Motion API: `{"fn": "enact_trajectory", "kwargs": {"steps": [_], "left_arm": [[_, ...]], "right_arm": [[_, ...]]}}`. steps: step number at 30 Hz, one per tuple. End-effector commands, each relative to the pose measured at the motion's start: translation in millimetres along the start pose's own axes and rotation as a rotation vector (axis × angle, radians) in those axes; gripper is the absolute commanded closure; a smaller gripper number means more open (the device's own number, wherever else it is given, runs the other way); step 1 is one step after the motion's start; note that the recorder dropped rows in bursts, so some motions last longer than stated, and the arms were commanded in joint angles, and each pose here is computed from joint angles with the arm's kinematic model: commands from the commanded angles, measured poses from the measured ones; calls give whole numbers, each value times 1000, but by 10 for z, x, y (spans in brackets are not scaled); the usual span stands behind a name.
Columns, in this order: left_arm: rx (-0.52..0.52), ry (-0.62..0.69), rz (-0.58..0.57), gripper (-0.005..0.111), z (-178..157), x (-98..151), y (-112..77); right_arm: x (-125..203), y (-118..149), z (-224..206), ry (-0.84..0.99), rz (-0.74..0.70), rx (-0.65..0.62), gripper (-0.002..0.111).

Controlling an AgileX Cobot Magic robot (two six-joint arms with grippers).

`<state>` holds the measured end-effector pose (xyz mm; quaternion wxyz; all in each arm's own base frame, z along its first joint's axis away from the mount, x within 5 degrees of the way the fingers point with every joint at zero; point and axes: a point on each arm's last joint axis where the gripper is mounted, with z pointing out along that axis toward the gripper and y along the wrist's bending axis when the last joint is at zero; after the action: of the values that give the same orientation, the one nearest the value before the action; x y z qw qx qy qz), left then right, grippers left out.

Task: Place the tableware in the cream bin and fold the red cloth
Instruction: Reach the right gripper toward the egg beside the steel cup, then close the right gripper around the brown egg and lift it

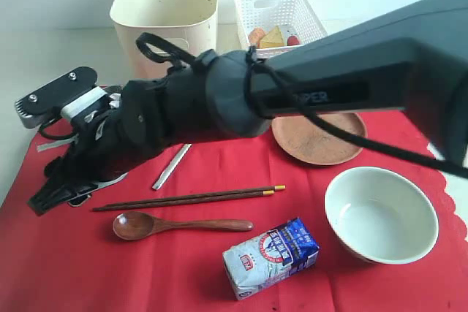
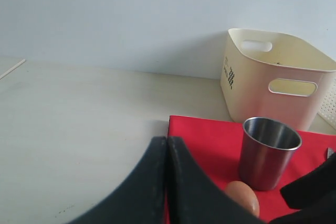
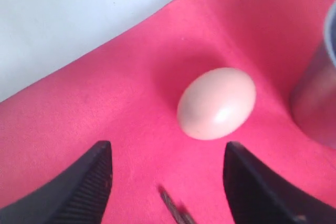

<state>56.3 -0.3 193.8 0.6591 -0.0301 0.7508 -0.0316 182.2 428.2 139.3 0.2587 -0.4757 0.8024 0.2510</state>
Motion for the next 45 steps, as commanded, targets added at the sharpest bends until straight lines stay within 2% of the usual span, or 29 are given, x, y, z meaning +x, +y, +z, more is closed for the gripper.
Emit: {"fn": "enact_trajectory", "kwargs": {"steps": [1, 6, 10, 23, 26, 35, 41, 45], "left_arm": [[1, -10, -5, 104, -5, -5, -1], [1, -10, -5, 104, -5, -5, -1], [1, -10, -5, 104, -5, -5, -1], [1, -10, -5, 104, -5, -5, -1], [1, -10, -5, 104, -5, -5, -1], [1, -10, -5, 104, -5, -5, -1], [1, -10, -5, 104, -5, -5, -1], [1, -10, -5, 104, -5, -5, -1]], "right_arm": [[-65, 11, 169, -9, 1, -5, 45], [-93, -8, 321, -13, -22, 2, 32], [-106, -34, 387, -16, -50, 11, 27], [-109, -199, 621, 25, -93, 49, 28], [-87, -223, 641, 38, -93, 51, 37], [-96, -208, 594, 64, -89, 42, 86], [-256, -142, 333, 77, -93, 24, 107], [-387, -86, 88, 86, -133, 8, 108]]}}
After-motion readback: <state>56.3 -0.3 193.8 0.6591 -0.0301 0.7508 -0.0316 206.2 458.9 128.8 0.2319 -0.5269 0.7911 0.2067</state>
